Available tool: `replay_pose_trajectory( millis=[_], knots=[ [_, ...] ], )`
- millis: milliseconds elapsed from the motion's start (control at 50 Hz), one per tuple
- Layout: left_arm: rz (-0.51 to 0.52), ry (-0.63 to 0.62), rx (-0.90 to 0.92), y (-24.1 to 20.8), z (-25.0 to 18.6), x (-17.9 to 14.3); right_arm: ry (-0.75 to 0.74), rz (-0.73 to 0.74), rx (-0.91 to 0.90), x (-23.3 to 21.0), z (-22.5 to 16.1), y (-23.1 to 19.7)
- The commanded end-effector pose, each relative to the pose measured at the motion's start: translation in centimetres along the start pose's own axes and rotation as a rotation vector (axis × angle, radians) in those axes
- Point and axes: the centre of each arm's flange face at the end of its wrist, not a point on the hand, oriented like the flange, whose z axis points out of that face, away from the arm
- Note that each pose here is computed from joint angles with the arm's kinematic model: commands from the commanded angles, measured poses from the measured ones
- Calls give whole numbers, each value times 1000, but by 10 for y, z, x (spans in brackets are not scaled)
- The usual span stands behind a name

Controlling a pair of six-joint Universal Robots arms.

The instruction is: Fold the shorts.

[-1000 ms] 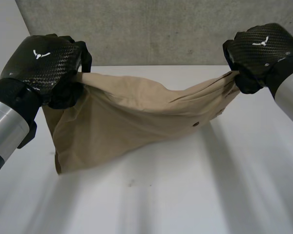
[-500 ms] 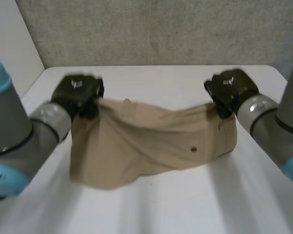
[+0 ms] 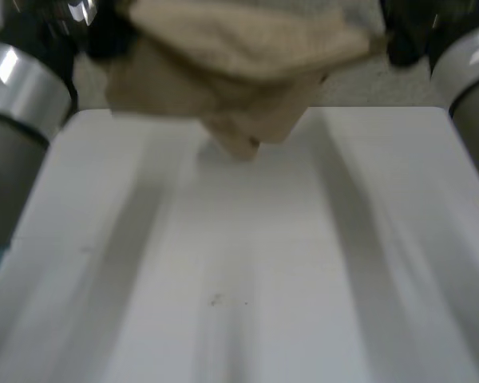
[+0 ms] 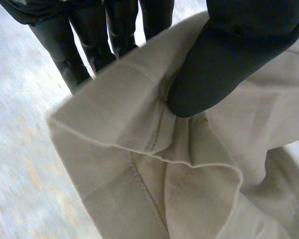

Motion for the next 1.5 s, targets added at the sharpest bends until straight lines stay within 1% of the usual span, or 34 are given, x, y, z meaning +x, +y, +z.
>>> replay_pose_trajectory(
  millis=[20,60,80,140,240,300,380,440,480,540,580,620,640,700,760,840,880,960,1000,1040,1060,1120,1220,1260,1300,1420,1480,1500],
  knots=[
    [-26,82,-296,89,-63,29,-100,-6,-223,-29,-37,71],
    [-31,101,-357,108,-75,36,-128,-11,-278,-38,-48,91],
    [-37,124,-425,125,-88,44,-140,-14,-296,-42,-52,98],
    [-46,180,-526,148,-108,60,-185,-23,-377,-55,-62,127],
    [-54,256,-631,156,-136,77,-210,-21,-438,-60,-73,142],
    [-55,285,-685,152,-148,80,-233,-48,-469,-62,-82,145],
    [-56,300,-734,138,-158,77,-294,-134,-503,-58,-102,133],
    [-57,310,-771,130,-165,75,-328,-168,-530,-57,-110,130],
    [-56,312,-790,123,-168,72,-402,-235,-604,-54,-128,123],
    [-49,321,-825,100,-175,66,-430,-265,-632,-50,-138,115],
    [-49,322,-830,95,-176,64,-442,-293,-645,-44,-143,108],
    [-49,325,-824,79,-179,60,-442,-303,-650,-42,-144,106],
    [-54,325,-824,72,-182,58,-431,-332,-668,-32,-146,104],
    [-56,322,-816,67,-185,56,-414,-356,-673,-22,-146,102],
    [-58,316,-795,68,-183,57,-401,-361,-661,-19,-146,100],
    [-58,327,-808,89,-184,64,-415,-318,-629,-24,-145,102],
    [-57,332,-817,92,-184,66,-416,-294,-615,-26,-145,104],
    [-52,338,-815,96,-179,70,-416,-231,-632,-36,-143,123],
    [-54,316,-767,90,-165,67,-420,-231,-638,-37,-143,126],
    [-55,308,-753,88,-161,65,-429,-231,-653,-40,-143,132],
    [-55,268,-723,86,-148,57,-430,-231,-656,-41,-143,134],
    [-50,234,-702,84,-139,49,-425,-229,-663,-39,-143,135],
    [-32,78,-646,90,-105,9,-422,-226,-669,-39,-142,138],
    [-31,69,-645,92,-101,6,-427,-226,-670,-40,-144,138],
    [-39,84,-634,105,-91,3,-427,-227,-668,-41,-143,138],
    [-68,163,-699,160,-79,17,-429,-228,-662,-43,-144,140],
    [-71,165,-712,172,-71,18,-430,-228,-664,-43,-143,142],
    [-72,167,-727,184,-66,19,-432,-227,-667,-44,-143,142]
  ],
)
